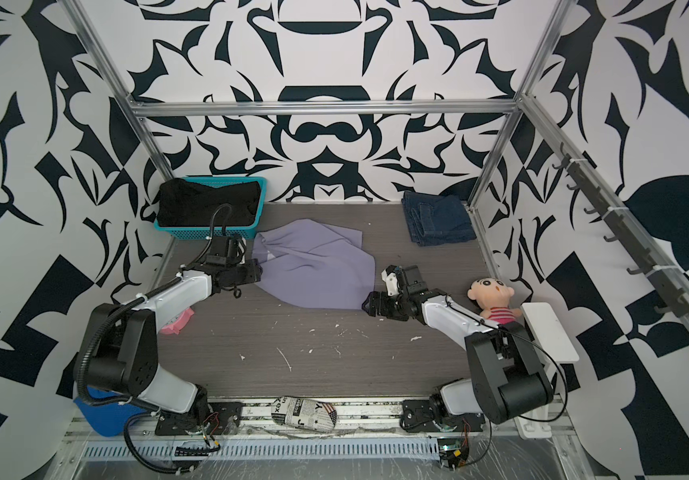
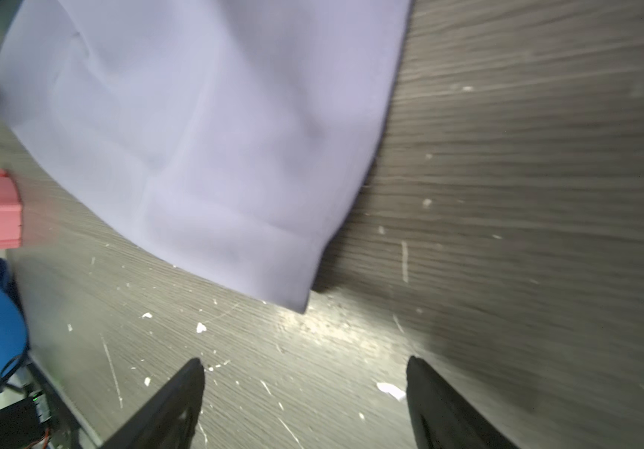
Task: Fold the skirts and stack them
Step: 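Grasp the lavender skirt's waistband with the left gripper and its hem with the right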
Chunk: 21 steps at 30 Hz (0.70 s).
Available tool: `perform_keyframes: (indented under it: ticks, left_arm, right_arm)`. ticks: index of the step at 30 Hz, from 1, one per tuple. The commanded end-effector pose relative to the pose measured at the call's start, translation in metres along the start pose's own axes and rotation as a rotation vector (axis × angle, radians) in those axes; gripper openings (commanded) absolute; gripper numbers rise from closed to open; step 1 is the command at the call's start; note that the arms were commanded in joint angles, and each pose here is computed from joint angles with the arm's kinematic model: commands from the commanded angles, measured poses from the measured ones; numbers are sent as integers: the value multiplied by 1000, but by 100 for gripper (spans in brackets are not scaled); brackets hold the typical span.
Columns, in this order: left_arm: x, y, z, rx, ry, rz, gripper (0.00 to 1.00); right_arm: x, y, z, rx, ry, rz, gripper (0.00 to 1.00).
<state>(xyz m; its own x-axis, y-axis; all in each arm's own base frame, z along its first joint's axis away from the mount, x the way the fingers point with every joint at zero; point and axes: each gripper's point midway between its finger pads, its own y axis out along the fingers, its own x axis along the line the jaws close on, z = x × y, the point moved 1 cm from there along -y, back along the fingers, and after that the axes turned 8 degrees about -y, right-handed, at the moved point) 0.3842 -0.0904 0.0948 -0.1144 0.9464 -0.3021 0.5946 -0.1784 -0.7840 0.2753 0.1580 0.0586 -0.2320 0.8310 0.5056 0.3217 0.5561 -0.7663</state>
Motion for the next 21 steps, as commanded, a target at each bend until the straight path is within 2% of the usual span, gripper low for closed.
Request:
perform_keyframes:
  ticks: [1,2,4,8,11,13,15,16,19,21]
  left_arm:
    - [-4,6,-12,-38,16,38,45]
    - [-4,9,-11,-30,21,44,38]
    - [-3,14,-10,-15,14,40,30]
    - [-6,15,-14,-5,16,51,14]
    - [-8,9,-14,16,14,56,0]
    - [-11,3,-13,27,13,68,0]
    - [-15,-6,-16,20,4,85,0]
    - [-17,-11,-18,10,-1,93,0]
    - [-21,-31,-26,-40,-9,112,0]
    - [-15,-42,-32,-77,-24,78,0]
  right_arm:
    - [21,5,-15,-42,-44,-103,84]
    - [21,8,-17,-45,-46,-104,83]
    - [20,14,-20,-47,-50,-112,81]
    - [26,24,-28,-49,-48,-160,72]
    - [32,25,-32,-58,-56,-176,60]
    - [33,22,-36,-73,-65,-174,45]
    - [34,18,-38,-88,-76,-166,10]
    - [35,16,-39,-92,-81,-167,0]
    - [40,10,-43,-104,-91,-175,0]
    - [42,8,-45,-110,-98,-176,0]
